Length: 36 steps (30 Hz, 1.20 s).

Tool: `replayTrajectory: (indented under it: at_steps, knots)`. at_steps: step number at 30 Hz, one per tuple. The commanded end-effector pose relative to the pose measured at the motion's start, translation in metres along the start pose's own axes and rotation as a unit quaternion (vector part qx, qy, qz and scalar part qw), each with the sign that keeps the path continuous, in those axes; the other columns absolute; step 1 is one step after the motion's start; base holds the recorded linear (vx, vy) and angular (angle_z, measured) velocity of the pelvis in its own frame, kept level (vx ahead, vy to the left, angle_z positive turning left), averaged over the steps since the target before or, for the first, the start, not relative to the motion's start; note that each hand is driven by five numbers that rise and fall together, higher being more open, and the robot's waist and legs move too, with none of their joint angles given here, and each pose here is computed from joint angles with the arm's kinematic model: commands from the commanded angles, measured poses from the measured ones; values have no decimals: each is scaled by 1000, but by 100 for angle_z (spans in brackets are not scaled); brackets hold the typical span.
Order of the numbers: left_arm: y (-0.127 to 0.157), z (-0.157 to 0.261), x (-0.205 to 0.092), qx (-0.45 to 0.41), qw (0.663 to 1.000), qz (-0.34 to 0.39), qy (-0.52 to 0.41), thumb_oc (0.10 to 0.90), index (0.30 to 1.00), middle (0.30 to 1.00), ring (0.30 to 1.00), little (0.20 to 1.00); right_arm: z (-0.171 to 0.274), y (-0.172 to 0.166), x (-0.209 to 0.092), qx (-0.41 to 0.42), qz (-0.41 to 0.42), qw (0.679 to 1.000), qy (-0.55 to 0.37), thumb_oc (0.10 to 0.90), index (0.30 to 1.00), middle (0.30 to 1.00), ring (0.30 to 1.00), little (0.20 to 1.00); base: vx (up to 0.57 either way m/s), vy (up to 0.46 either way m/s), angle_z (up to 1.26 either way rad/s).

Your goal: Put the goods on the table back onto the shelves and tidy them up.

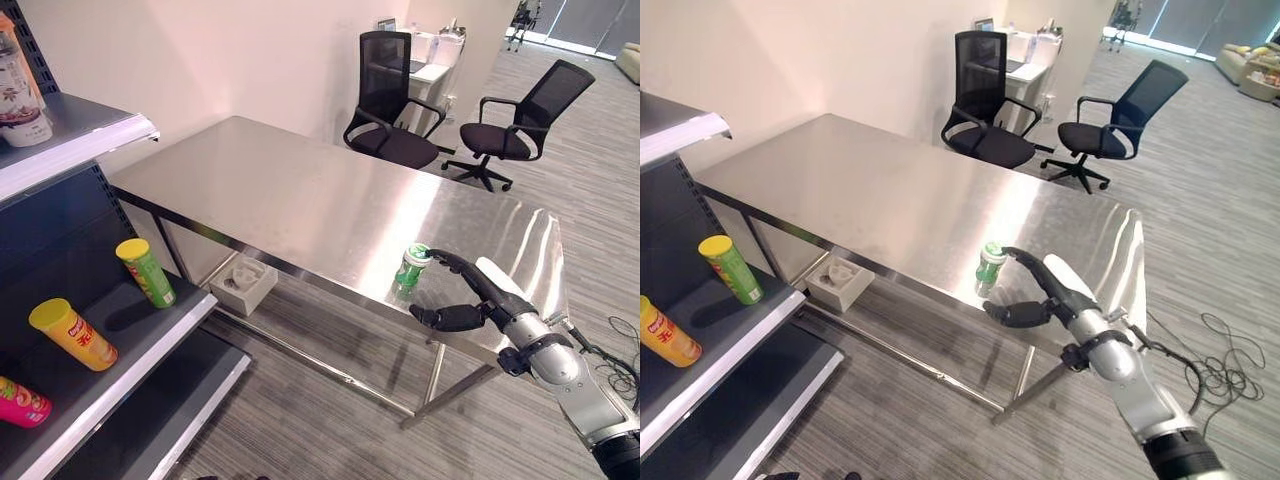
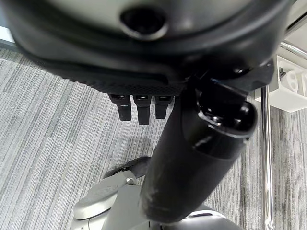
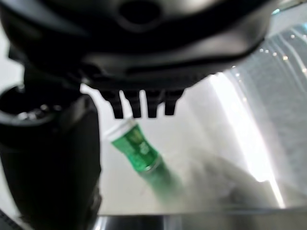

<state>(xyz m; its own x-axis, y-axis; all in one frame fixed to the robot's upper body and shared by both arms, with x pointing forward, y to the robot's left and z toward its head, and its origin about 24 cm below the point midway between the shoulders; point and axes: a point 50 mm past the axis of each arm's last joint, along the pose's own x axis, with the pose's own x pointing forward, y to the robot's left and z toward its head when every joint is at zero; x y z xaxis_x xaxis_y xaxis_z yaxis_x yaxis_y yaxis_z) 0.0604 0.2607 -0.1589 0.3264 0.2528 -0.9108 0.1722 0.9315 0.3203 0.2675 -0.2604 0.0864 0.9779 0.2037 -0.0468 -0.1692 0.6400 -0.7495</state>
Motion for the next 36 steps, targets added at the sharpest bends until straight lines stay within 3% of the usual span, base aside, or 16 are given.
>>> replayTrajectory:
  at_steps: [1,15,16,17,18,19,20,36]
  knots:
    - [-20,32,5,12,998,-38,-45,800,900,900,900,900,36,-39,24,1,-79,993,-85,800,900,900,900,900,0,0,0]
    - [-20,33,4,15,998,-31,-47,800,900,900,900,900,42,-39,28,-9,-136,987,-89,800,900,900,900,900,3,2,1]
    - [-20,33,4,15,998,-31,-47,800,900,900,900,900,41,-38,29,-8,-136,987,-87,739,808,808,808,808,14,11,9]
    - [-20,33,4,15,998,-31,-47,800,900,900,900,900,41,-38,29,-8,-136,987,-87,580,571,571,571,571,7,6,6]
    - [-20,32,4,14,998,-30,-47,800,900,900,900,900,41,-37,30,-8,-136,987,-87,532,498,498,498,498,6,3,5]
    - [-20,32,4,14,998,-30,-47,800,900,900,900,900,42,-37,30,-8,-136,987,-87,431,347,347,347,347,10,10,5]
    - [-20,33,4,13,998,-29,-47,800,900,900,900,900,41,-34,30,-7,-134,987,-85,400,300,300,300,300,0,0,0]
    - [-16,36,4,13,998,-18,-55,800,900,900,900,900,36,-25,30,-40,-132,988,-70,400,300,300,300,300,1,3,1]
